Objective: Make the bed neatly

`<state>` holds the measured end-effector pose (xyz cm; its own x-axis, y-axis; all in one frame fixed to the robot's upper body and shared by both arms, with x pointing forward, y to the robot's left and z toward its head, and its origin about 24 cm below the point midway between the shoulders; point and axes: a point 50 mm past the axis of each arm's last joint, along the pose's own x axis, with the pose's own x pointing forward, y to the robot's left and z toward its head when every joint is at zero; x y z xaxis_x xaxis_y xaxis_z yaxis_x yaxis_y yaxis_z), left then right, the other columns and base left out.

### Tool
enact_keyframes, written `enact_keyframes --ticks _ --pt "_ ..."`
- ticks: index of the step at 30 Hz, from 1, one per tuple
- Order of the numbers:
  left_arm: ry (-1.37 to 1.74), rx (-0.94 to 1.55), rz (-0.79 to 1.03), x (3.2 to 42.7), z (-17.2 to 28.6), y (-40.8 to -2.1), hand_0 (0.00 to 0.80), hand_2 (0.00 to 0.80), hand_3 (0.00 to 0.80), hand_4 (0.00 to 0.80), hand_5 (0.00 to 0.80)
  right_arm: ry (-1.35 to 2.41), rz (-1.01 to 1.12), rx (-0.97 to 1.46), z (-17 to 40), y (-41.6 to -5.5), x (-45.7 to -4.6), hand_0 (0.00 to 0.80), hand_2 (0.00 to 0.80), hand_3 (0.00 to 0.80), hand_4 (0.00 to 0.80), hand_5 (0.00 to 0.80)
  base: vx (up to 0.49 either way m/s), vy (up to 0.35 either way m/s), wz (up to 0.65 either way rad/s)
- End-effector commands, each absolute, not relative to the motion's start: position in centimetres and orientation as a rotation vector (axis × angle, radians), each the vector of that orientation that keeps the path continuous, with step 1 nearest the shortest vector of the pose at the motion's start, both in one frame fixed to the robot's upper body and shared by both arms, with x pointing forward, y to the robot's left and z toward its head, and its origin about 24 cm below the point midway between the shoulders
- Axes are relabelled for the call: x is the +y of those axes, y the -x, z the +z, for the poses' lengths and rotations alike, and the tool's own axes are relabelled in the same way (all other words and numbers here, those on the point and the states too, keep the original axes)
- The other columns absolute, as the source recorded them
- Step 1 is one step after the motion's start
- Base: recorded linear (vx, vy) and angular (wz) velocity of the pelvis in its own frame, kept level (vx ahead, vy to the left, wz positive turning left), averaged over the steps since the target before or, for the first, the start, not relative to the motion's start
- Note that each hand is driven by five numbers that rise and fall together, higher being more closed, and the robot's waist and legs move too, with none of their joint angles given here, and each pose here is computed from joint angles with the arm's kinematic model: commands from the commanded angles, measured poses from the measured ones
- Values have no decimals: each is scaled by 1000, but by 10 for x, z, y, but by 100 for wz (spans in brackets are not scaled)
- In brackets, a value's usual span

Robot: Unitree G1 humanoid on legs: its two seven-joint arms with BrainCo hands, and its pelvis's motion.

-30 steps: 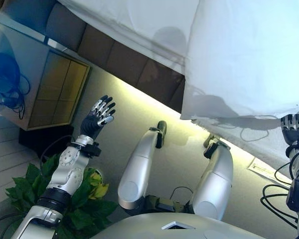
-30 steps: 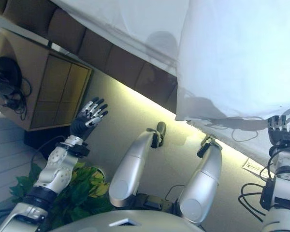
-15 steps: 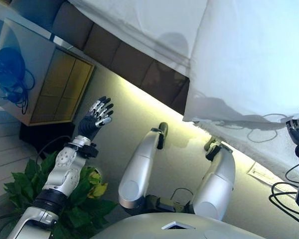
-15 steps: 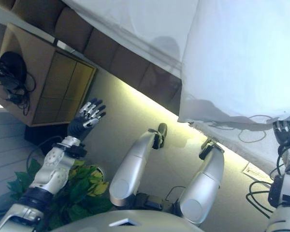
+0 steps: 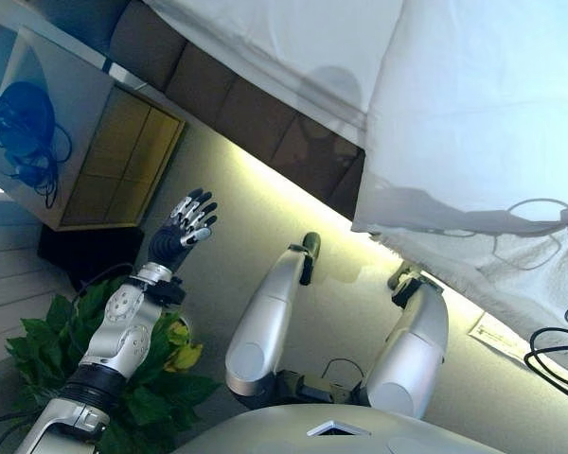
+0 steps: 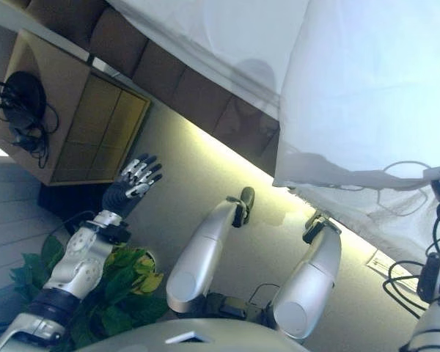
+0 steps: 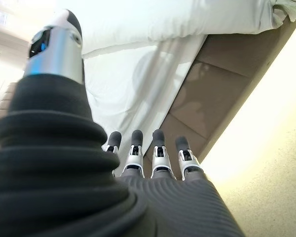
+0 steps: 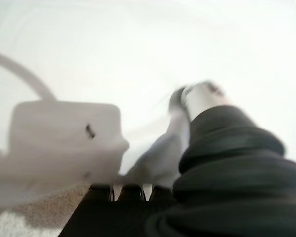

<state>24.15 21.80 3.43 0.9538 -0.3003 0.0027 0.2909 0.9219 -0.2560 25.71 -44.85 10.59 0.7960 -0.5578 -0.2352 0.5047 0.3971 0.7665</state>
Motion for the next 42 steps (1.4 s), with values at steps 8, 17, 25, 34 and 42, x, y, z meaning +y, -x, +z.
enact_keyframes --ticks 8,17,25,34,42 --pt "211 -80 -336 223 65 -250 0 0 0 0 0 -933 -453 -324 169 -287 -441 800 800 800 800 800 -38 -27 4" --pt "214 -87 -320 225 67 -253 0 0 0 0 0 -933 -492 -295 153 -288 -436 800 800 800 800 800 -3 -2 -1" --pt "197 -82 -294 230 69 -254 0 0 0 0 0 -1041 -561 -124 52 -257 -414 800 800 800 800 800 31 -56 -2" --pt "189 -38 -309 225 59 -255 0 0 0 0 0 -1165 -616 39 -29 -230 -366 800 800 800 800 800 74 -53 3" --pt "195 37 -324 225 41 -246 0 0 0 0 0 -1191 -620 122 -59 -221 -334 800 800 800 800 800 85 5 9"
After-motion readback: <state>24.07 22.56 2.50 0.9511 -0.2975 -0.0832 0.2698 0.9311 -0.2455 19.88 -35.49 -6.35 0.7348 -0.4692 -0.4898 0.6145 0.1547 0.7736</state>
